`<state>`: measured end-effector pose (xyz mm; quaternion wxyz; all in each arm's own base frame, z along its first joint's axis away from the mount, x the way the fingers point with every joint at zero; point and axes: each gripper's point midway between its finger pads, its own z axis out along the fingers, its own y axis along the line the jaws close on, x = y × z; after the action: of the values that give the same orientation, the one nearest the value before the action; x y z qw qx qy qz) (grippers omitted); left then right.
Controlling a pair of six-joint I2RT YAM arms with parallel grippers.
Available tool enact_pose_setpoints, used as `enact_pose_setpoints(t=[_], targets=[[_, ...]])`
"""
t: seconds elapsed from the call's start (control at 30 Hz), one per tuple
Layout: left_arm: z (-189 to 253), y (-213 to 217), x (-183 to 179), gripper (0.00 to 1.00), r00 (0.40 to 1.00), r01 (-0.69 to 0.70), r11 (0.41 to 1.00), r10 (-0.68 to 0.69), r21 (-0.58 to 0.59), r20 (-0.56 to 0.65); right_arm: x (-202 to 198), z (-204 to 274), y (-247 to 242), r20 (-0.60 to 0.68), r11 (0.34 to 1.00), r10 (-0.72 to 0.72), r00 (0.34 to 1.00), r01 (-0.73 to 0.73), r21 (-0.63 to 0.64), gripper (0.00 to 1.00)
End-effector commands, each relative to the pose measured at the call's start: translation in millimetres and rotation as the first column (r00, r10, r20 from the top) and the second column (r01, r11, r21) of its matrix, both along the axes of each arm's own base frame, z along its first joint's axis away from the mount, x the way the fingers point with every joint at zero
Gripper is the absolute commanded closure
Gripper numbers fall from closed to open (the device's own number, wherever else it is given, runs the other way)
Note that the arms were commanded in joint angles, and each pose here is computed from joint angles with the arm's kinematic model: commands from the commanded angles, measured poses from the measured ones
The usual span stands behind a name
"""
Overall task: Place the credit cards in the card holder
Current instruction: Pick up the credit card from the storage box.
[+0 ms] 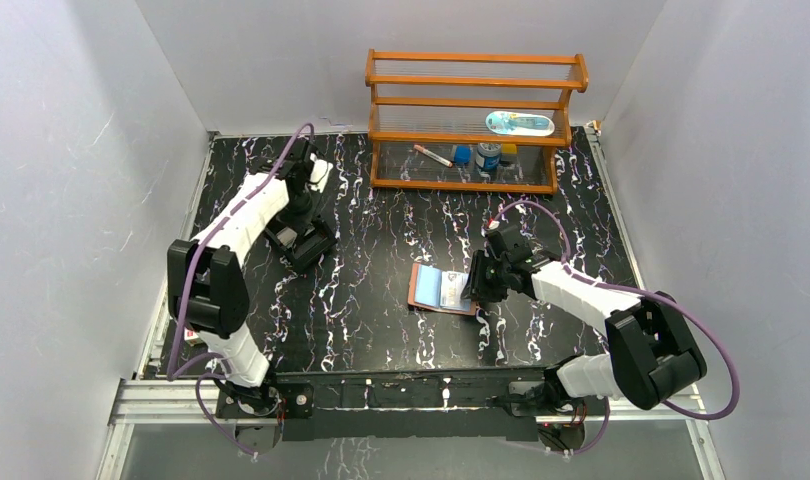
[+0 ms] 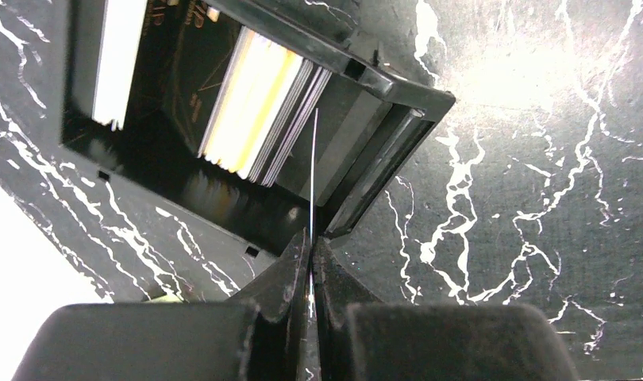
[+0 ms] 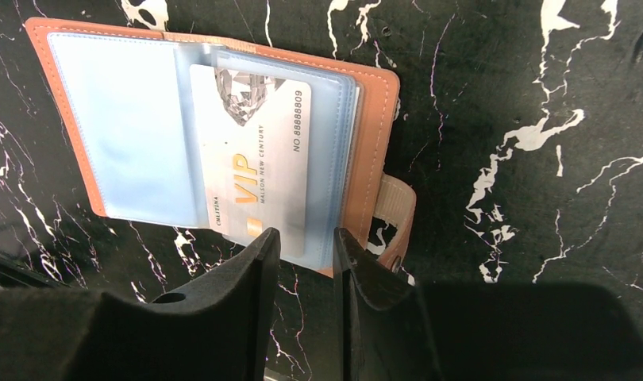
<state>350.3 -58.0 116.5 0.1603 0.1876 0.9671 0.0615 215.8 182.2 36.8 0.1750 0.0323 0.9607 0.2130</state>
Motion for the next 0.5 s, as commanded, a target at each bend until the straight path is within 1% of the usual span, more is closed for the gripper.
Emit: enact_pose_setpoints(t=[0.0,0.13,0.23,0.3,0.33,0.4,0.43,0.47], targets=[[59,3,1,1.0,0.985,-0.095,0.995,0.1,-0.041,0.143,3,12,1,0.032,1.0,0.009,0.999,-0.009,0.018,0.6],[87,-20,1,1.0,0.971,-0.084,0.976,0.126,-0.202,0.203,2,17,4,0.028,0.999,0.009,1.0,-0.01,0.037,0.6],[109,-49,-3,1.0,0.962,-0.032,0.927,0.129,-0.375,0.239,3,31,11,0.042,0.996,0.017,0.999,-0.021,0.082,0.6],[123,-71,-8,1.0,0.959,0.019,0.869,0.125,-0.495,0.256,5,43,18,0.065,0.992,0.028,0.997,-0.036,0.122,0.59],[130,-82,-11,1.0,0.957,0.032,0.828,0.136,-0.56,0.255,6,49,22,0.079,0.988,0.036,0.996,-0.047,0.147,0.59],[142,-104,-18,1.0,0.958,0.081,0.738,0.127,-0.669,0.257,8,66,35,0.118,0.971,0.063,0.991,-0.088,0.221,0.59],[144,-114,-20,1.0,0.962,0.084,0.691,0.131,-0.718,0.239,8,76,42,0.138,0.956,0.077,0.987,-0.112,0.27,0.59],[155,-124,-24,1.0,0.959,0.121,0.633,0.126,-0.765,0.255,8,90,50,0.17,0.936,0.088,0.982,-0.139,0.324,0.59]])
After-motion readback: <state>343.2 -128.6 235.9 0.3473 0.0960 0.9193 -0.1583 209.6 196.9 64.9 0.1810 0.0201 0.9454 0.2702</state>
